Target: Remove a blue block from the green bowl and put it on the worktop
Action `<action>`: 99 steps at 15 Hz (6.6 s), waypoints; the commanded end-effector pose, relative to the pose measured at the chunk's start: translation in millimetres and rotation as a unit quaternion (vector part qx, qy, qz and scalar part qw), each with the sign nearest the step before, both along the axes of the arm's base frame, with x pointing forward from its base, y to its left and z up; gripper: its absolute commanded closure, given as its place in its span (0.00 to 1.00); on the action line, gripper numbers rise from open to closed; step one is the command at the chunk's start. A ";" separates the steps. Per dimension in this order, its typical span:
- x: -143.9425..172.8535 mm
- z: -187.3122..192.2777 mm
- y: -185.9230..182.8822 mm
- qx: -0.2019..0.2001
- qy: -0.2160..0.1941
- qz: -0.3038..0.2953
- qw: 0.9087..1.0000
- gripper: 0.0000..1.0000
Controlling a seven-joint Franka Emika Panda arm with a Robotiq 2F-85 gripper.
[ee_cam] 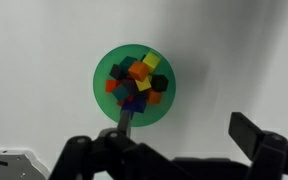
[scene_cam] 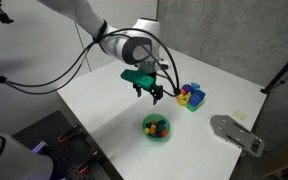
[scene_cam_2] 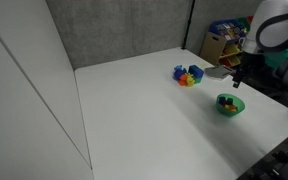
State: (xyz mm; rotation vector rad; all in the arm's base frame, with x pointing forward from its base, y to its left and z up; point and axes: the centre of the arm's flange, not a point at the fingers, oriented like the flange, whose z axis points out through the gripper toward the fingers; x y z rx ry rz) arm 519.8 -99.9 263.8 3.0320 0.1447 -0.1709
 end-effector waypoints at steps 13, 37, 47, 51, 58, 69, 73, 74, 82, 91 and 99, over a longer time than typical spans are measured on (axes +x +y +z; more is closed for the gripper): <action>10.4 -79.4 -51.7 -0.033 0.005 -0.139 0.990 0.00; 26.4 -179.6 -90.3 0.012 -0.054 -0.257 0.965 0.26; 27.8 -159.7 -95.2 0.016 -0.047 -0.252 0.967 0.94; 22.6 -133.1 -79.7 0.011 -0.034 -0.236 0.971 0.90; 27.6 -84.6 -17.8 0.032 -0.055 -0.197 0.978 0.90; -0.9 -148.3 104.3 0.056 -0.072 -0.124 0.988 0.90; -14.5 -183.4 117.5 0.048 -0.071 -0.118 0.989 0.90; -16.5 -189.3 118.8 0.047 -0.070 -0.117 0.989 0.90; -20.3 -185.2 112.2 0.043 -0.059 -0.110 0.991 0.14; -7.9 -83.2 73.1 0.031 -0.034 -0.124 0.991 0.00; -21.6 29.9 14.3 0.018 -0.019 -0.078 0.997 0.00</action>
